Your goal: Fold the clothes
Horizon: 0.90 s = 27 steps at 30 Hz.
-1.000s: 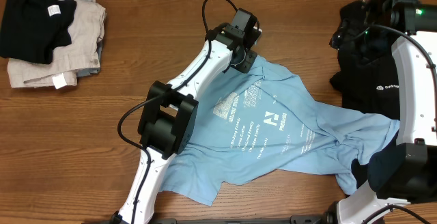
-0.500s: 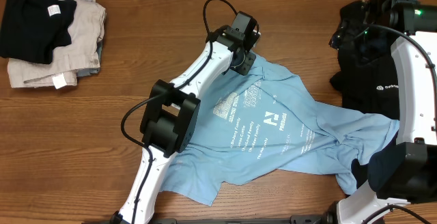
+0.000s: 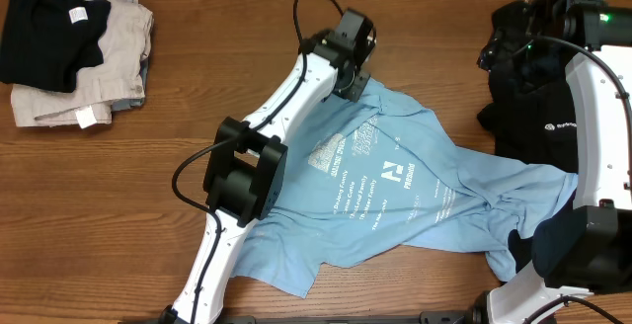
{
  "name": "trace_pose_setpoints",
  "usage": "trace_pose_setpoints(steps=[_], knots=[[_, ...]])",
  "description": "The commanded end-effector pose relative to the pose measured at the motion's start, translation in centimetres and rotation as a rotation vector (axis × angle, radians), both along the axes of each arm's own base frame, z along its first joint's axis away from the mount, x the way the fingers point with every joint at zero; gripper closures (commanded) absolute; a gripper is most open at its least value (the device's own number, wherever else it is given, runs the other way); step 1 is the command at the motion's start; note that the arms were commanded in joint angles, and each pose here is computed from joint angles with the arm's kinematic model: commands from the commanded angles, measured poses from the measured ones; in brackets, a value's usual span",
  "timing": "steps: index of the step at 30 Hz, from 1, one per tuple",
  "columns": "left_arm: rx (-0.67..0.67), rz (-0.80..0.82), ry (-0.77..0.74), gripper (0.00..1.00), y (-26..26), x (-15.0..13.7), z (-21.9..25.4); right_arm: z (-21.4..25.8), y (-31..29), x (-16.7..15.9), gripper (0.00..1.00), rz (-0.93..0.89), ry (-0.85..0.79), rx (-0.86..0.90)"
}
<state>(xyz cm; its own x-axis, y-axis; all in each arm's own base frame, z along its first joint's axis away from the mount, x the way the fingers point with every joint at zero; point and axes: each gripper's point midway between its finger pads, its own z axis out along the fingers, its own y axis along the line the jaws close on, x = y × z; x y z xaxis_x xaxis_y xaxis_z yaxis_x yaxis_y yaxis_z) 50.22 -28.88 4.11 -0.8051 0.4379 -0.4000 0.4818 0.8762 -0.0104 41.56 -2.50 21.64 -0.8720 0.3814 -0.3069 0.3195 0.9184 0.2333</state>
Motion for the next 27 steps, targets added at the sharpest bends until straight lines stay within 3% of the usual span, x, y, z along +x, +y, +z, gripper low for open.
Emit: trace_pose_setpoints(steps=[1, 5, 12, 18, 23, 27], knots=[[-0.058, 0.104, -0.116, 0.96, 0.8, 3.0, 7.7, 1.1, 0.4, -0.5, 0.25, 0.008, -0.023, 0.010], [-0.165, 0.211, -0.201, 0.96, 1.9, 3.8, 15.9, 1.2, 2.1, -1.1, 0.25, 0.061, -0.008, 0.091], [-0.294, 0.285, -0.359, 0.96, 4.6, 1.9, 26.9, 1.0, 3.7, -2.7, 0.28, 0.148, 0.039, 0.129], [-0.309, 0.312, -0.406, 0.96, 6.9, -0.2, 31.1, 3.2, 5.0, -4.1, 0.35, 0.200, -0.003, 0.114], [-0.270, 0.391, -0.471, 0.96, 10.7, -1.8, 34.4, 6.7, 7.9, -7.0, 0.34, 0.284, -0.077, 0.103], [-0.253, 0.447, -0.522, 0.96, 13.2, -2.8, 36.6, 6.9, 10.5, -9.2, 0.34, 0.362, -0.041, 0.073]])
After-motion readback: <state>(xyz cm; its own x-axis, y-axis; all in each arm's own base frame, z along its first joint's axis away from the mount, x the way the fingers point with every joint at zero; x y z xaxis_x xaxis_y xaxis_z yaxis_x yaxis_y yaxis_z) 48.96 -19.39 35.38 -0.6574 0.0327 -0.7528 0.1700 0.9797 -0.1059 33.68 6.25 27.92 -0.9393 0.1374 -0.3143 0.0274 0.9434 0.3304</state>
